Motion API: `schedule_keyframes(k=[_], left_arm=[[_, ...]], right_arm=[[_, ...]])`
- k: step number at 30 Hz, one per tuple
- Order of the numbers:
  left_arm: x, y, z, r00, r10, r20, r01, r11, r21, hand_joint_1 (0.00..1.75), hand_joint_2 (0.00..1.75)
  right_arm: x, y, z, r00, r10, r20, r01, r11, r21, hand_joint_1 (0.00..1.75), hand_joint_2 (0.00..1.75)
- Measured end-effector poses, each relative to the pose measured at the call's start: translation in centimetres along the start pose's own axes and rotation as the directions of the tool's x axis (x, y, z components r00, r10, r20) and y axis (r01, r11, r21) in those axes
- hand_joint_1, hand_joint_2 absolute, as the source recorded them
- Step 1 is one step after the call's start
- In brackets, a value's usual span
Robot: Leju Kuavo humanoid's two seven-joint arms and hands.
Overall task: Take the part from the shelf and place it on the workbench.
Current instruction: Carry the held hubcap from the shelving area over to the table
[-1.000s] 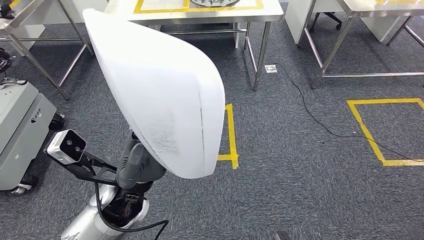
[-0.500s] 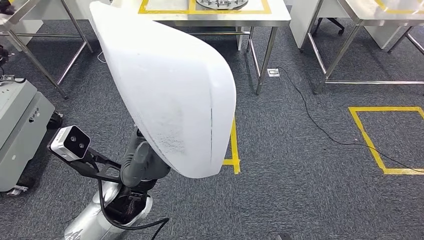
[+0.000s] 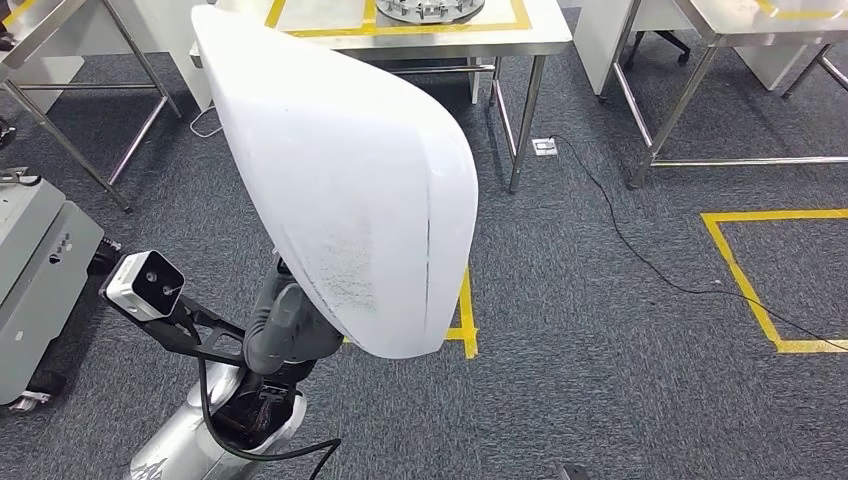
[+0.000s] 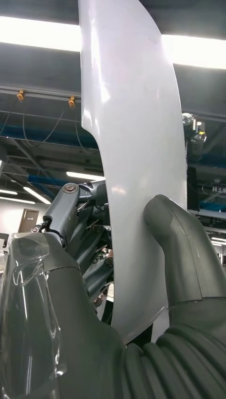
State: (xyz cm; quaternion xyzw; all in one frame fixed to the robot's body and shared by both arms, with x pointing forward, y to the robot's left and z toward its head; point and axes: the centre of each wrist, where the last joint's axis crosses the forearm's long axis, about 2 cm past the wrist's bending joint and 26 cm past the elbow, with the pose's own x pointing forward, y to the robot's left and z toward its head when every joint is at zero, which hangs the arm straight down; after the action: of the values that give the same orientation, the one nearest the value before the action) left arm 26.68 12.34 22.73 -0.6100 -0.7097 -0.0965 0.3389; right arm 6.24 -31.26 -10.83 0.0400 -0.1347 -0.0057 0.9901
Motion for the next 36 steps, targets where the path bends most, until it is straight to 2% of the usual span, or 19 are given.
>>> schedule_keyframes(k=[36], left_arm=[[-0.08, -0.06, -0.19, 1.0, 0.003, 0.006, -0.003, 1.0, 0.002, 1.75, 1.75]], right_arm=[[-0.29, 0.35, 0.0, 1.0, -0.002, -0.002, 0.002, 1.0, 0.008, 0.0, 0.0]])
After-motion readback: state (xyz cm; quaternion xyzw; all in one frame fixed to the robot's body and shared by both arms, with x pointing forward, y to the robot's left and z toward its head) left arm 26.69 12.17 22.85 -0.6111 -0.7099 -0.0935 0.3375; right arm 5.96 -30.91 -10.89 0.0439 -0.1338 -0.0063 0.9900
